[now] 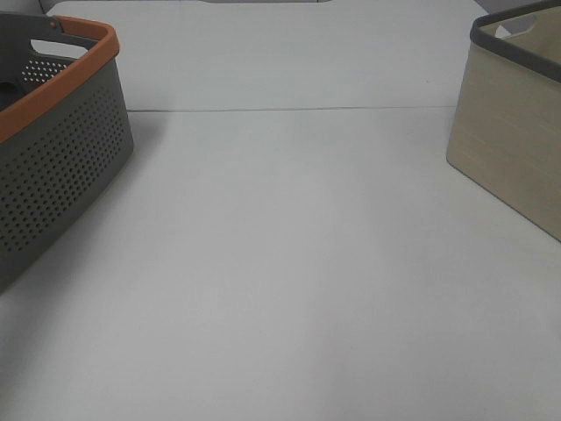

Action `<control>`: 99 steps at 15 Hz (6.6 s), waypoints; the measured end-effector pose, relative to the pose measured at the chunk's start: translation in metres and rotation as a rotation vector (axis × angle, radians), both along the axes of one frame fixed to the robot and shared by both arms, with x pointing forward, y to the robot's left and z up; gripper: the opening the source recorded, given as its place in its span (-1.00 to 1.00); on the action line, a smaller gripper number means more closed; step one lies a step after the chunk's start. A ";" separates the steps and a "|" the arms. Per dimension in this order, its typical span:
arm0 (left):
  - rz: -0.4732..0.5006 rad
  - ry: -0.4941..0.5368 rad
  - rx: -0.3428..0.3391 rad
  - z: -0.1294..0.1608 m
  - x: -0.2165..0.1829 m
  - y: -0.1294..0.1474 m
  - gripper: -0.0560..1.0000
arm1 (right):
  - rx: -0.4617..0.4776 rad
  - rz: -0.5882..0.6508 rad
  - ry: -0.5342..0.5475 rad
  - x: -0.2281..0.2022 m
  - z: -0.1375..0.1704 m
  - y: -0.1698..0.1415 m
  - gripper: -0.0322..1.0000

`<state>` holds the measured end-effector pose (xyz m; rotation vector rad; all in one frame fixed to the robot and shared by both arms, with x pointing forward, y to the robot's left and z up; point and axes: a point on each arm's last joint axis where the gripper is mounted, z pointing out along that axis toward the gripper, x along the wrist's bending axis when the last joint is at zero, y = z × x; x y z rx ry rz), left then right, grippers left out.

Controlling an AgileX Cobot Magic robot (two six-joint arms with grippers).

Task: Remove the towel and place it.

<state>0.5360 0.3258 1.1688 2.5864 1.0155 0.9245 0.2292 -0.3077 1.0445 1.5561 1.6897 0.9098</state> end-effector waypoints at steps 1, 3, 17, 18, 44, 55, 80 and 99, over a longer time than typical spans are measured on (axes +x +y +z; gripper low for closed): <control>-0.012 0.056 0.038 -0.031 0.031 0.010 0.97 | 0.000 0.000 0.000 0.000 0.000 0.000 0.15; -0.054 0.109 0.074 -0.065 0.059 0.014 0.97 | 0.000 0.000 0.000 0.000 0.000 0.000 0.15; -0.154 0.161 0.236 -0.198 0.137 0.030 0.97 | 0.000 0.000 0.000 0.000 0.000 0.000 0.15; -0.159 0.164 0.239 -0.200 0.138 0.030 0.97 | 0.000 0.000 0.000 0.000 0.000 0.000 0.15; -0.059 0.155 0.190 -0.159 0.121 0.020 -0.89 | 0.000 0.000 0.000 0.000 0.000 0.000 0.15; 0.156 -0.247 -0.033 0.029 0.002 0.005 -0.89 | 0.000 0.000 0.000 0.000 0.000 0.000 0.15; -0.745 -0.431 -0.453 0.121 -0.007 -0.213 -0.89 | 0.149 0.368 -0.069 0.040 0.027 0.042 0.15; -0.980 -0.333 -0.442 0.100 -0.039 -0.284 -0.89 | 0.421 0.803 -0.092 0.176 0.010 0.103 0.15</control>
